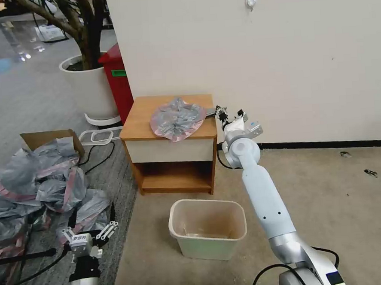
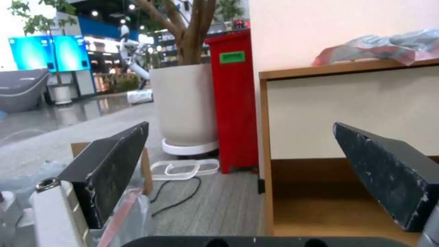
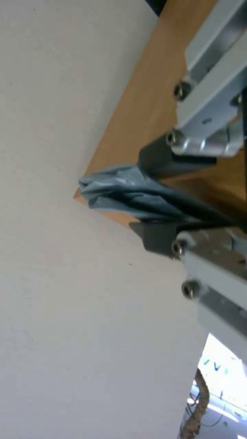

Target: Pick up the garbage bag from the table and place it over the trash can.

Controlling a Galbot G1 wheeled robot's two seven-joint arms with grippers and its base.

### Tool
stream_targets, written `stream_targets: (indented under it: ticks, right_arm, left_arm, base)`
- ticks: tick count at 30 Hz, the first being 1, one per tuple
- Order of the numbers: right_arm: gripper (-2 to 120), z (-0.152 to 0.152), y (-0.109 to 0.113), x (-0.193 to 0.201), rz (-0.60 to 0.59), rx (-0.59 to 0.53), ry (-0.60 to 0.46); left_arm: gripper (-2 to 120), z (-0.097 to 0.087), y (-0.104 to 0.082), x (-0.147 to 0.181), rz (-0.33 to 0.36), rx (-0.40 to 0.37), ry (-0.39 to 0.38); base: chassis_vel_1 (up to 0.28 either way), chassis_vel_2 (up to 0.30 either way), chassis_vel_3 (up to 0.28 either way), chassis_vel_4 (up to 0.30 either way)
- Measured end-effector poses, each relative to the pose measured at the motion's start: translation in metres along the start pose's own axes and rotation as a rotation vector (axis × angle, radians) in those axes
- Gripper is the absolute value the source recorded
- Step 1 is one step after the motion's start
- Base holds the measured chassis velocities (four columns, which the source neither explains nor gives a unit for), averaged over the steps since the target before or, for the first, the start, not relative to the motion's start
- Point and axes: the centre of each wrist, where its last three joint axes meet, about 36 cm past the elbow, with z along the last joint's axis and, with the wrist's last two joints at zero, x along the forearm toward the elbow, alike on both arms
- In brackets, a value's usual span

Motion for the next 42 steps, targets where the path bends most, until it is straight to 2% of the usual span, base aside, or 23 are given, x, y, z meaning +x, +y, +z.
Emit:
stream_targets:
  ticks: [2,3,6,16,21,26,29,32,36,42]
  right_arm:
    - [10,0.002,0.001,0.000,-0.002,0.001,-0.004]
    - [10,0.002,0.001,0.000,-0.002,0.001,-0.004]
    - [0,0.005,0.003,0.002,-0.010,-0.002,-0.007]
    - [0,0.004,0.014,0.019,-0.021,0.019,-0.023]
    - [0,0.014,0.025,0.048,-0.002,0.045,-0.024]
    - [0,0.024,0.052,0.087,0.003,0.072,-0.018]
    - [0,0.034,0.066,0.119,0.038,0.108,-0.007]
    - [0,0.041,0.070,0.141,0.075,0.145,0.010]
    - [0,0.049,0.069,0.165,0.102,0.191,0.034]
    - [0,0.067,0.050,0.211,0.139,0.251,0.090]
  left_arm:
    - [100,0.000,0.000,0.000,-0.003,-0.001,-0.001]
    - [100,0.000,0.000,0.000,-0.003,-0.001,-0.001]
    - [100,0.001,0.000,0.000,-0.011,-0.007,0.000]
    - [100,0.003,-0.001,-0.001,-0.007,-0.015,-0.003]
    - [100,0.005,-0.001,-0.003,-0.009,-0.015,-0.004]
    - [100,0.006,-0.003,-0.003,-0.008,-0.013,-0.003]
    - [100,0.006,-0.003,-0.003,-0.009,-0.014,-0.003]
    - [100,0.007,-0.002,-0.003,-0.012,-0.016,-0.002]
    - [100,0.008,-0.001,-0.002,-0.016,-0.017,0.000]
    - [100,0.012,-0.001,-0.001,-0.020,-0.014,0.006]
  base:
    - [0.000,0.000,0.000,0.000]
    - [0.000,0.000,0.000,0.000]
    - [0.000,0.000,0.000,0.000]
    - [0.000,0.000,0.000,0.000]
    - [0.000,0.000,0.000,0.000]
    - [0.000,0.000,0.000,0.000]
    - [0.000,0.000,0.000,0.000]
    - [0.000,0.000,0.000,0.000]
    - [0.000,0.000,0.000,0.000]
    - [0.000,0.000,0.000,0.000]
